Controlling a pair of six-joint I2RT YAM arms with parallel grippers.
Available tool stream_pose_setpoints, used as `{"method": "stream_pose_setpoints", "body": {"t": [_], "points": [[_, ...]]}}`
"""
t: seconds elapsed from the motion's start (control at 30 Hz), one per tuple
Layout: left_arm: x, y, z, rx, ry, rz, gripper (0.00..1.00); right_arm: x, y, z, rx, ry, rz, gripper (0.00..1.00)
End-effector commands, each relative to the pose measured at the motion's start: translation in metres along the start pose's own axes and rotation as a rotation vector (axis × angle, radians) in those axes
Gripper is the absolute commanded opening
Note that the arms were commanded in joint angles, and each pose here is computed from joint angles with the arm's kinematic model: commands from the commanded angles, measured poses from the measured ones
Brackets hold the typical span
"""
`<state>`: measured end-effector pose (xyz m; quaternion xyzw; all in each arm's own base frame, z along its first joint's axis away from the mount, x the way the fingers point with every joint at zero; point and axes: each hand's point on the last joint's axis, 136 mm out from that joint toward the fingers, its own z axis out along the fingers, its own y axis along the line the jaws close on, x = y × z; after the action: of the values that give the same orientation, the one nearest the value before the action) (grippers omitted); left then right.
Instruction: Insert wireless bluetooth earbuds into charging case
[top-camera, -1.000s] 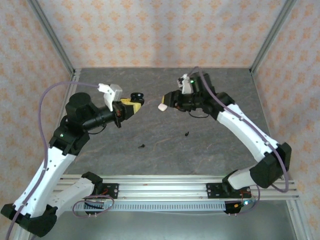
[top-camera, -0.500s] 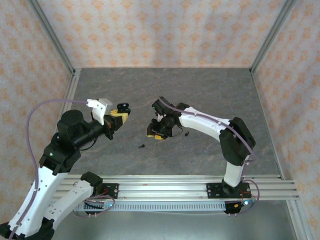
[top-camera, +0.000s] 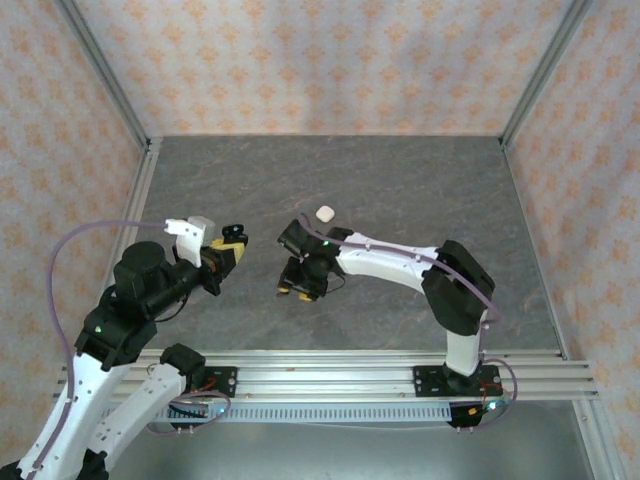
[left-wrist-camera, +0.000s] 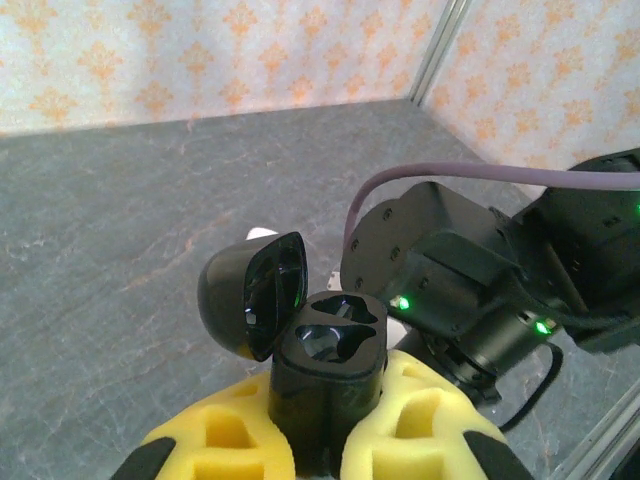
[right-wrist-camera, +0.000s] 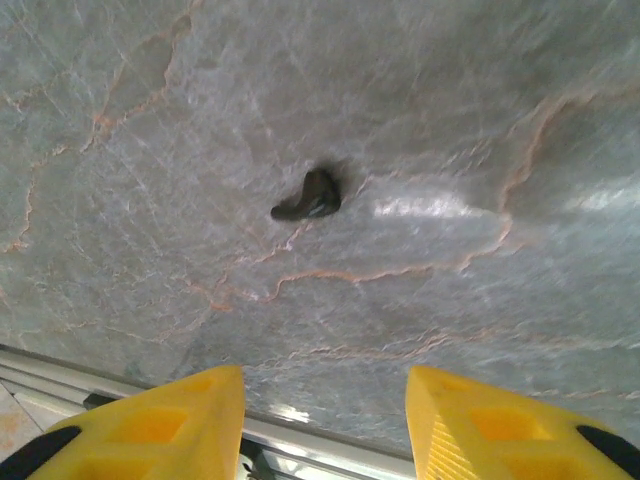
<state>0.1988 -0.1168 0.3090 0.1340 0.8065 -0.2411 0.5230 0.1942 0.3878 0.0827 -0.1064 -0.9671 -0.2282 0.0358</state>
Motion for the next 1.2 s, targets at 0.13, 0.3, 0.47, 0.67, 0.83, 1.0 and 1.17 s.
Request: {"method": "stream_pose_setpoints", "body": {"t": [0.13, 0.3, 0.47, 0.67, 0.83, 1.0, 1.17], "points": [[0.029, 0.005, -0.013, -0.014, 0.008, -0.035, 0.0, 0.02, 0.014, 0.042, -0.035, -0.06, 0.144, 0.47], [0.032, -0.001, -0.023, 0.014, 0.01, -0.07, 0.0, 0.02, 0.014, 0.053, -0.023, -0.085, 0.164, 0.47], [0.037, 0.0, -0.03, 0.003, 0.026, -0.041, 0.0, 0.005, 0.015, 0.06, -0.004, -0.12, 0.165, 0.41], [0.04, -0.004, -0.029, 0.025, 0.028, -0.056, 0.0, -0.013, 0.007, 0.059, 0.034, -0.169, 0.162, 0.38], [0.042, -0.003, -0.03, 0.023, 0.03, -0.054, 0.0, -0.025, 0.005, 0.061, 0.066, -0.167, 0.148, 0.38], [0.044, -0.003, -0.028, 0.028, 0.028, -0.066, 0.0, -0.032, 0.001, 0.061, 0.101, -0.179, 0.126, 0.38], [0.047, -0.002, -0.026, 0.024, 0.031, -0.071, 0.0, -0.036, -0.005, 0.067, 0.138, -0.172, 0.11, 0.35]]}}
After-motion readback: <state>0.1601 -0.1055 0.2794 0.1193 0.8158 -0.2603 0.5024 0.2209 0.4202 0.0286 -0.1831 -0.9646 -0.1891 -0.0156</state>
